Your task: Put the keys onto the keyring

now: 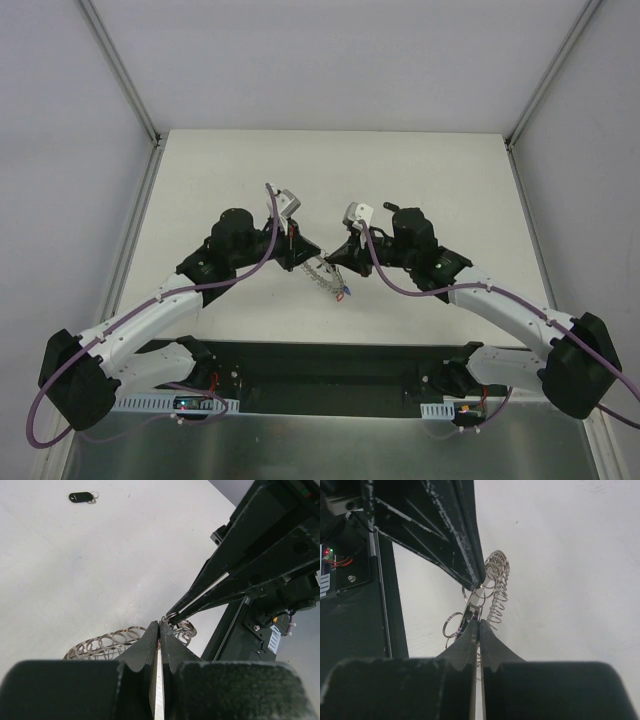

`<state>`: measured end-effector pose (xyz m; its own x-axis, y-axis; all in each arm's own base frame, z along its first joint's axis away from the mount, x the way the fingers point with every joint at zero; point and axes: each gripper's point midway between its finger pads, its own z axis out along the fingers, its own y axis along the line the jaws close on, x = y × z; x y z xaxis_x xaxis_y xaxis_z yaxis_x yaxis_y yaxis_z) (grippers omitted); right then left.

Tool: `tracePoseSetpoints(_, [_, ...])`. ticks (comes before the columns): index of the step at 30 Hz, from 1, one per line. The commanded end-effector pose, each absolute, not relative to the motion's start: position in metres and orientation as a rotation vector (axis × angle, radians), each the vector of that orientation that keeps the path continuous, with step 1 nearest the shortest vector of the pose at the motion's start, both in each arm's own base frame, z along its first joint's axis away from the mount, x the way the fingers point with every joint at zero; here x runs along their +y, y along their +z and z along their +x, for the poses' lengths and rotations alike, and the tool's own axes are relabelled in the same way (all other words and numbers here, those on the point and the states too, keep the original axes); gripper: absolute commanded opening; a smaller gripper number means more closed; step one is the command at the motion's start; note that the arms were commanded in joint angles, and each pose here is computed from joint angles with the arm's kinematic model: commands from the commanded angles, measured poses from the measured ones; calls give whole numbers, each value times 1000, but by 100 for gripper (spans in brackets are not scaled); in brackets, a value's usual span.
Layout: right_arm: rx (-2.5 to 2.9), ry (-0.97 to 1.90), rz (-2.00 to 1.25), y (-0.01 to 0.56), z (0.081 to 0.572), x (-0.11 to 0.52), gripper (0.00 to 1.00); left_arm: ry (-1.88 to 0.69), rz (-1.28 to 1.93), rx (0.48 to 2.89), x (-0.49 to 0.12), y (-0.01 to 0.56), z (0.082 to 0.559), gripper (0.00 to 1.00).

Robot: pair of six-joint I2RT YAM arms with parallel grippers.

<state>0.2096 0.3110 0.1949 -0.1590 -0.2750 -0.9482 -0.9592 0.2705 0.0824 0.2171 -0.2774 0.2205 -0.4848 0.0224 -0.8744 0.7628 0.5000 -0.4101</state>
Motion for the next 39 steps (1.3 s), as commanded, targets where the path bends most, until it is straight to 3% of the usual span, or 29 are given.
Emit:
tracePoseSetpoints(1, [1572,910,-1238,204,201,301,1,-1016,567,1748,-268,257,232,0])
tracePoseSetpoints(15, [1488,911,-1355,222,191,304,1,-1102,488,1777,-277,254,235,0])
tracePoseSetpoints(27, [1401,839,-1224,256,201,296,1,-1079,417,1885,-275,230,241,0])
tracePoseSetpoints(39, [1486,844,-1207,232,205,294,1,-1075,415,1880,-273,233,240,0])
